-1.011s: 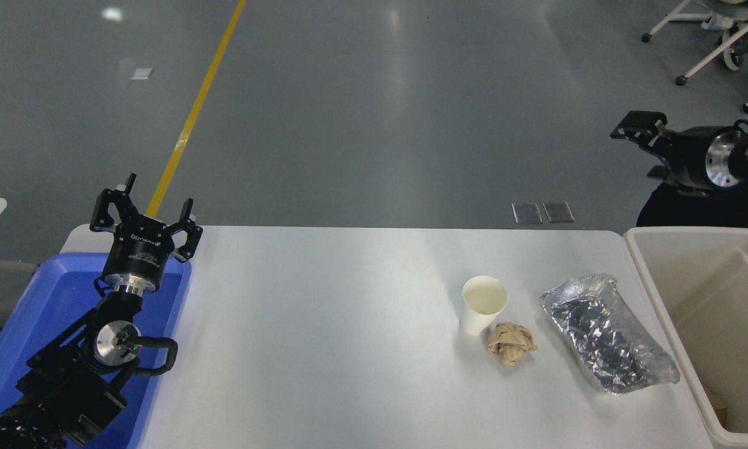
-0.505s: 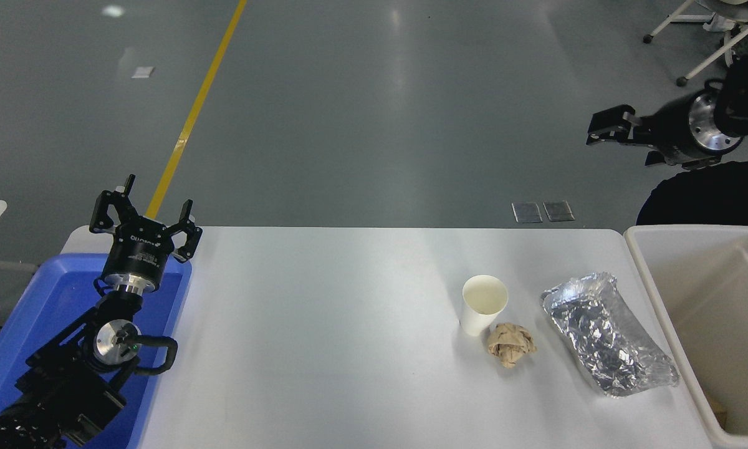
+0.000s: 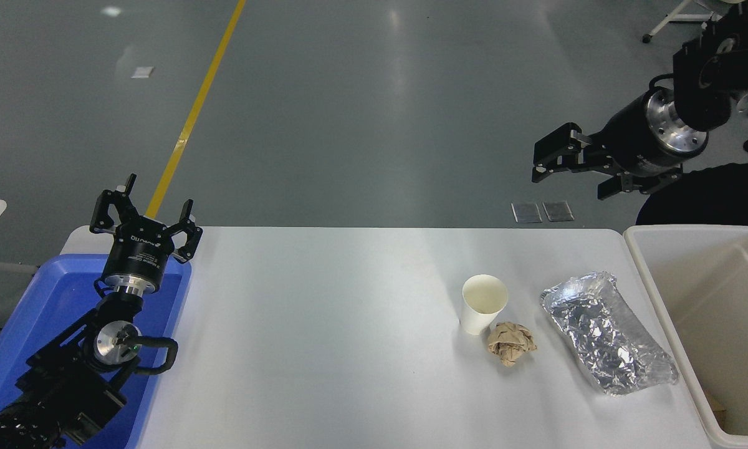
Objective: Pick up paper cup place in dustbin
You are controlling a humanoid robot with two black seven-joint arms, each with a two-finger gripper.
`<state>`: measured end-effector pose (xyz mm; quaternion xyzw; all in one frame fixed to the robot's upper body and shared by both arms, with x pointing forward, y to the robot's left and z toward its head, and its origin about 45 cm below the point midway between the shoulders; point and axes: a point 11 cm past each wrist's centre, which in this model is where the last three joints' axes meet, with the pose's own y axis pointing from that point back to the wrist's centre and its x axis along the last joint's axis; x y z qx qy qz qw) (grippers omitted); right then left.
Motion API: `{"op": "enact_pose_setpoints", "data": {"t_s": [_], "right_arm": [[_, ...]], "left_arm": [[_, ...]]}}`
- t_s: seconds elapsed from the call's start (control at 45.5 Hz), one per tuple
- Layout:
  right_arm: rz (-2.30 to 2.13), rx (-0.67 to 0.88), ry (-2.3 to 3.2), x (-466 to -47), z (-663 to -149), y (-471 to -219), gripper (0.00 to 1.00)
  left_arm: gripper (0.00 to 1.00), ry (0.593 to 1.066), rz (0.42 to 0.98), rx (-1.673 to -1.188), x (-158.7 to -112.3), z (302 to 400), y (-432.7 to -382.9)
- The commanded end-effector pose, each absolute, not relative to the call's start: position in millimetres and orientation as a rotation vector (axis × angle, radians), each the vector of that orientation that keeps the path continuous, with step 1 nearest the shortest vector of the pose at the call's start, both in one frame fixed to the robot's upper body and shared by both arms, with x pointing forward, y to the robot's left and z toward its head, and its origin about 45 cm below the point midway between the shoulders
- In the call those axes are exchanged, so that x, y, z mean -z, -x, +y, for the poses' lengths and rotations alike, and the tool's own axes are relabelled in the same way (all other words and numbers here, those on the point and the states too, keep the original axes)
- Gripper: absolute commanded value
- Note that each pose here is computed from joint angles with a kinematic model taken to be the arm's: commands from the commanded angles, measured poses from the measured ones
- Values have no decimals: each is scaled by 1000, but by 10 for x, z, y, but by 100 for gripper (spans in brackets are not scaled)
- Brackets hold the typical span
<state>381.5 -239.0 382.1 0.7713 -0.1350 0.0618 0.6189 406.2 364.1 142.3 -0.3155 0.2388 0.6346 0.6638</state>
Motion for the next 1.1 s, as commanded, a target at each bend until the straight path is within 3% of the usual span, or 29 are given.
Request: {"op": "enact_pose_setpoints", "data": {"t_s": [0.0,0.725,1.077], "right_arm": [[-192,-122,-1804,-3857,-2103,-3654,100],[-128,-150,-1747,-3631,-1946,-3677,100],[-162,-157,-1705,-3018,-2093,-3848,100]], "left_arm": [[98,714,539,-1434,-1425,3643,-4062],[98,712,540,-1434,-1423,3641,-4062],[98,715,539,-1435,-1427,3646,-4063]]}}
